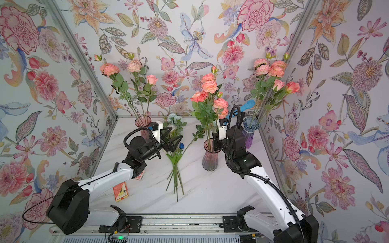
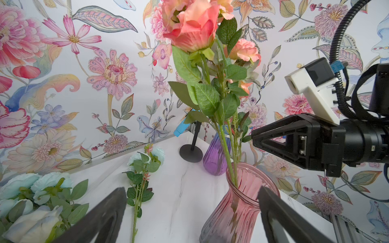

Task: Place the pink flowers into the vase
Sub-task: Place the flower in the vase.

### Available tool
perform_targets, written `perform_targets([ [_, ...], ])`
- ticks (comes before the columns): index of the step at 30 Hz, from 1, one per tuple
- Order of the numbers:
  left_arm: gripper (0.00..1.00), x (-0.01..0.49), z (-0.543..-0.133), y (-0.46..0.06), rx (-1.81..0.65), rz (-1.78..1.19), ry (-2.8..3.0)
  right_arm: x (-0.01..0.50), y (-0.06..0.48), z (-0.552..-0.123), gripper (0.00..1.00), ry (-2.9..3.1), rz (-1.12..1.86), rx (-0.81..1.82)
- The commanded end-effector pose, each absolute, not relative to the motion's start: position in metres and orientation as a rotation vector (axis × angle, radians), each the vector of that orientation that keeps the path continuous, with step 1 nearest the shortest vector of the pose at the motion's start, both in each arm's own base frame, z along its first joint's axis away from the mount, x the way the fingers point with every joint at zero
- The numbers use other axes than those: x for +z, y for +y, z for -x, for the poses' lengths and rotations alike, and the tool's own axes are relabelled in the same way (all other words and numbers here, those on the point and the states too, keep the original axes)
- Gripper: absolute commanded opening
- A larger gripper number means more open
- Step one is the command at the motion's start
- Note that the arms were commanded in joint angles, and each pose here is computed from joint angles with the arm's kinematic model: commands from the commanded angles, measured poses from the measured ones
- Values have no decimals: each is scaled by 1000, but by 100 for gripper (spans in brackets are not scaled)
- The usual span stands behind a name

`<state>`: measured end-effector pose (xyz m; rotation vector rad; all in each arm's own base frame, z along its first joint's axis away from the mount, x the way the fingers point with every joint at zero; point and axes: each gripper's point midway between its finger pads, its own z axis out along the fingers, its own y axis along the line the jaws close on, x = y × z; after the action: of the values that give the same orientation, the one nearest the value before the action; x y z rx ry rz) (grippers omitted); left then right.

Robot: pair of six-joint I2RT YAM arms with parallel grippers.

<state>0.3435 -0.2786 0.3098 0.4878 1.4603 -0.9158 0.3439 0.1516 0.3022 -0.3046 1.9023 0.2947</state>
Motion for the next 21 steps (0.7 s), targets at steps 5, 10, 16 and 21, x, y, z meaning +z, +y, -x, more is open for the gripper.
perform_targets([
  [5,100,318,-341,-282,-921,-495,1431,337,144,-335,52,1828,281,286],
  [10,100,318,-341,-282,-923,-495,1429,346,140,-330,61,1805,279,280],
  [16,100,318,-340,-282,-924,-499,1429,355,135,-325,85,1787,281,259],
  [21,100,317,-340,-282,-921,-498,1429,365,129,-321,98,1766,279,229],
])
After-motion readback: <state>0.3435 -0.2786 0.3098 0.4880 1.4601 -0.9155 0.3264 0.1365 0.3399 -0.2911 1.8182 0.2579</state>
